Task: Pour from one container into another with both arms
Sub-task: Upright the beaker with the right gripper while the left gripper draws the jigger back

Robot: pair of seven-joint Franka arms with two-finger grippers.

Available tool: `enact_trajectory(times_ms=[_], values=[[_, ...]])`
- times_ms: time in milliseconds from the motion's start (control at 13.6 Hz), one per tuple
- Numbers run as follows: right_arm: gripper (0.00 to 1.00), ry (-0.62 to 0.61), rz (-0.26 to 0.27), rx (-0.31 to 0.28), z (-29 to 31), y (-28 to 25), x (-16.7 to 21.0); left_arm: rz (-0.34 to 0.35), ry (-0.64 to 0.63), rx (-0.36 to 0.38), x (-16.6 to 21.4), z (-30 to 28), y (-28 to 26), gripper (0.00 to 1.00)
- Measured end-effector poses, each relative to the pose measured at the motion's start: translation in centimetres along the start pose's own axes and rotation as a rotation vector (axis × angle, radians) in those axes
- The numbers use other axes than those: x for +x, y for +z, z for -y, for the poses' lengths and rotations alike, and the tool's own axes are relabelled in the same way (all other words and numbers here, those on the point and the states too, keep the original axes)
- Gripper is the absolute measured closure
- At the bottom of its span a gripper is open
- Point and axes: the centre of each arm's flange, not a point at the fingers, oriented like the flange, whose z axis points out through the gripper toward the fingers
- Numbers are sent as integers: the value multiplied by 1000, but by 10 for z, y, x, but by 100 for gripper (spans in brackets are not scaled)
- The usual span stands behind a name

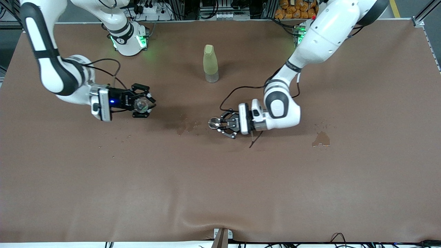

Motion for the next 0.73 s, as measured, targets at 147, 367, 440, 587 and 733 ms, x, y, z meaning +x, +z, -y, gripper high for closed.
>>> enact_trajectory(times_ms=[147, 367, 440, 587, 733], values=[[84, -141, 34, 10, -3, -38, 16, -1, 13, -6, -4, 7, -40, 79], [84, -412, 85, -6, -6, -92, 46, 3, 47, -27, -28, 18, -110, 79], [84, -496, 86, -18, -9, -106, 52, 8, 60, -39, -40, 20, -133, 79], [84, -625, 92, -23, -19, -125, 50, 17, 69, -73, -65, 22, -181, 79], [84, -689, 74, -4, -38, -134, 33, 23, 66, -96, -88, 25, -230, 79]])
